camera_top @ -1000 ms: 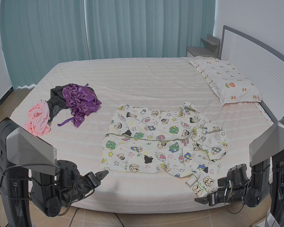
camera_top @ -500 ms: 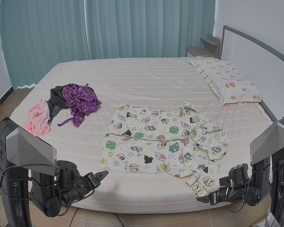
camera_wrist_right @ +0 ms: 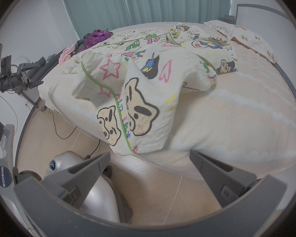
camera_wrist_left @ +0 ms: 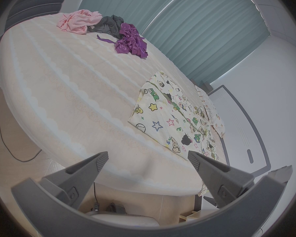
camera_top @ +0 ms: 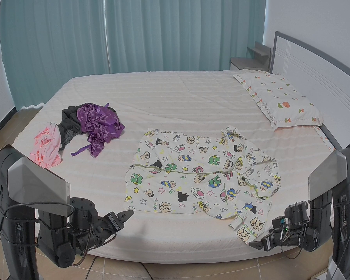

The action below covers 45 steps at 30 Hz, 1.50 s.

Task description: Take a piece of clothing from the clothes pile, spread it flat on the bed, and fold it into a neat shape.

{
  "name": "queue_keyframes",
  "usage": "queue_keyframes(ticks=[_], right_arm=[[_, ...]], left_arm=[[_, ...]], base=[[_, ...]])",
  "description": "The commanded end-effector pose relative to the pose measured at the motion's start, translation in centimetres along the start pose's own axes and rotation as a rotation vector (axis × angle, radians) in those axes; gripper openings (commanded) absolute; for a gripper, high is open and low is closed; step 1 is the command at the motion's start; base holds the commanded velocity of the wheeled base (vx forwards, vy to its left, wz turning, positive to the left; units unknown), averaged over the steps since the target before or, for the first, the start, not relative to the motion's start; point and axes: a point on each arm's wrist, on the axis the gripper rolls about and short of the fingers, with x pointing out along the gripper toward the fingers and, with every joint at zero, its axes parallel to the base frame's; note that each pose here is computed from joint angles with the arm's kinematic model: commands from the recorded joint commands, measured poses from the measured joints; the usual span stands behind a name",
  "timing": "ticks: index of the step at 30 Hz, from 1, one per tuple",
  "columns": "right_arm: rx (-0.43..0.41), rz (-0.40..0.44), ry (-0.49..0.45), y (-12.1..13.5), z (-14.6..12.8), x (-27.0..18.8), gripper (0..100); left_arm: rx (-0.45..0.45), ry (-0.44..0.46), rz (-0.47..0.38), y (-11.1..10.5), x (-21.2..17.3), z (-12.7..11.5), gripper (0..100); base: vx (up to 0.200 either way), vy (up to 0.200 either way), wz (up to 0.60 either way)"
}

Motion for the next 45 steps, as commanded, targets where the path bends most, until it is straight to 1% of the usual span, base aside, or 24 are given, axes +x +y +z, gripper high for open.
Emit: queue_keyframes(ticks=[1, 6, 8, 9, 10, 11, 15, 17, 19, 25, 29, 30, 40, 45], right_arm=[[0.016, 0.011, 0.008, 0.41, -0.20, 0.21, 100], [0.025, 0.021, -0.001, 0.44, -0.04, 0.32, 100], [0.051, 0.034, -0.021, 0.39, 0.36, 0.60, 100], [0.051, 0.034, -0.021, 0.39, 0.36, 0.60, 100], [0.092, 0.037, -0.040, 0.36, 0.64, 0.76, 100], [0.104, 0.037, -0.049, 0.36, 0.63, 0.75, 100], [0.113, 0.039, -0.070, 0.27, 0.51, 0.69, 100], [0.142, 0.063, -0.096, 0.23, 0.39, 0.63, 100], [0.151, 0.073, -0.109, 0.25, 0.33, 0.68, 100], [0.188, 0.059, -0.110, 0.16, 0.34, 0.77, 100], [0.210, 0.025, -0.113, 0.05, 0.36, 0.74, 100], [0.210, 0.023, -0.111, 0.08, 0.33, 0.77, 0], [0.213, 0.000, -0.111, 0.04, 0.30, 0.75, 0], [0.216, -0.021, -0.078, 0.17, -0.33, -0.05, 0]], left_arm=[[-0.002, -0.010, -0.011, -0.09, 0.01, 0.08, 100], [0.000, -0.010, -0.013, -0.14, 0.03, 0.07, 100], [-0.001, -0.010, -0.013, -0.14, 0.03, 0.07, 100], [-0.001, -0.010, -0.013, -0.14, 0.03, 0.07, 100], [0.000, -0.008, -0.011, -0.10, -0.02, 0.04, 100], [-0.001, -0.009, -0.012, -0.13, -0.04, 0.06, 100], [-0.002, -0.010, -0.011, -0.09, 0.05, 0.08, 100], [-0.002, -0.010, -0.011, -0.09, 0.05, 0.08, 100], [-0.002, -0.010, -0.011, -0.09, 0.05, 0.08, 100], [-0.002, -0.009, -0.010, -0.07, 0.03, 0.06, 100], [-0.002, -0.008, -0.009, -0.05, 0.00, 0.04, 100], [-0.002, -0.008, -0.009, -0.05, 0.00, 0.04, 100], [-0.002, -0.008, -0.009, -0.05, 0.00, 0.04, 100], [-0.002, -0.008, -0.009, -0.05, 0.00, 0.04, 100]], base=[[0.000, 0.000, 0.00], [0.000, 0.000, 0.00], [0.000, 0.000, 0.00], [0.000, 0.000, 0.00], [0.000, 0.000, 0.00], [0.000, 0.000, 0.00], [0.000, 0.000, 0.00], [0.000, 0.000, 0.00], [0.000, 0.000, 0.00], [0.000, 0.000, 0.00], [0.000, 0.000, 0.00], [0.000, 0.000, 0.00], [0.000, 0.000, 0.00], [0.000, 0.000, 0.00]])
